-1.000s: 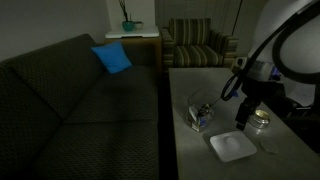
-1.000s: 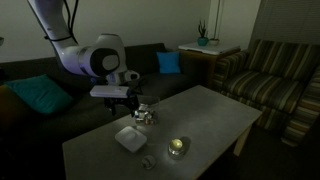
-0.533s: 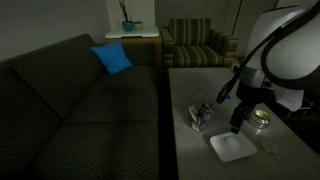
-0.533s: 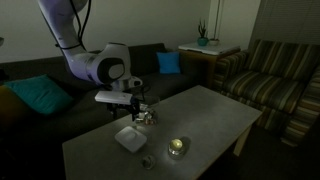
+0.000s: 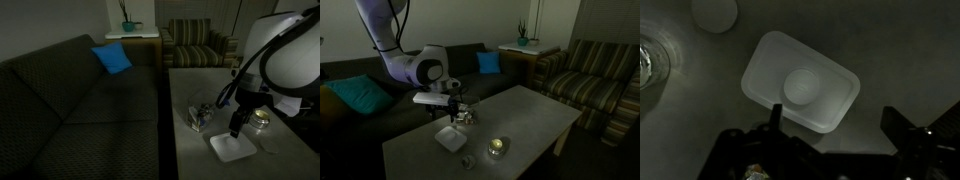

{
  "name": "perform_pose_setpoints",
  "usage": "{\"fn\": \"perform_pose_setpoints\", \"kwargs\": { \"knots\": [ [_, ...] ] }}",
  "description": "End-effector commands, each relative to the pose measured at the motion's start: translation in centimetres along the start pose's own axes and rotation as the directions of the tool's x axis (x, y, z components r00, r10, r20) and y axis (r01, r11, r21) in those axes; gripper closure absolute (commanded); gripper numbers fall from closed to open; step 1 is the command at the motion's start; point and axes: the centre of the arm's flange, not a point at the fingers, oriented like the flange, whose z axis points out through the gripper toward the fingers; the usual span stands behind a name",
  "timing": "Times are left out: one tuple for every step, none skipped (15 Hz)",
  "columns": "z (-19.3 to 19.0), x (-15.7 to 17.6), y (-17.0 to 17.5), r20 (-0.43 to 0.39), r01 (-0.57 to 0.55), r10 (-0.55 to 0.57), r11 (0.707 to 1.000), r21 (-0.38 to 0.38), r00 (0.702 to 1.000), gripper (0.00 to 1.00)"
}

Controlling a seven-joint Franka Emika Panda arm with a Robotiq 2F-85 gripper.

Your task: Put the white lid on top of the clear storage jar then press down the button on the lid

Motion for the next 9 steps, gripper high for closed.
{"fn": "perform_pose_setpoints", "kwargs": {
  "knots": [
    [2.0,-0.1,-0.1,0.013,0.000,0.001,0.999,-0.036,1.000,0.00],
    [2.6,-0.2,-0.1,0.016,0.003,-0.003,0.999,-0.040,1.000,0.00],
    [3.1,-0.4,-0.1,0.022,0.007,-0.006,0.999,-0.043,1.000,0.00],
    [3.8,-0.5,-0.1,0.030,0.014,-0.012,0.999,-0.046,0.999,0.00],
    [4.4,-0.5,0.0,0.032,0.021,-0.019,0.999,-0.047,0.999,0.00],
    [5.0,-0.5,0.1,0.025,0.027,-0.026,0.998,-0.050,0.999,0.00],
    [5.5,-0.5,0.2,0.014,0.031,-0.030,0.998,-0.052,0.999,0.00],
    [6.1,-0.4,0.3,-0.008,0.026,-0.026,0.998,-0.055,1.000,0.00],
    [6.5,-0.3,0.6,-0.030,0.011,-0.013,0.999,-0.052,0.999,0.00]
  ]
}}
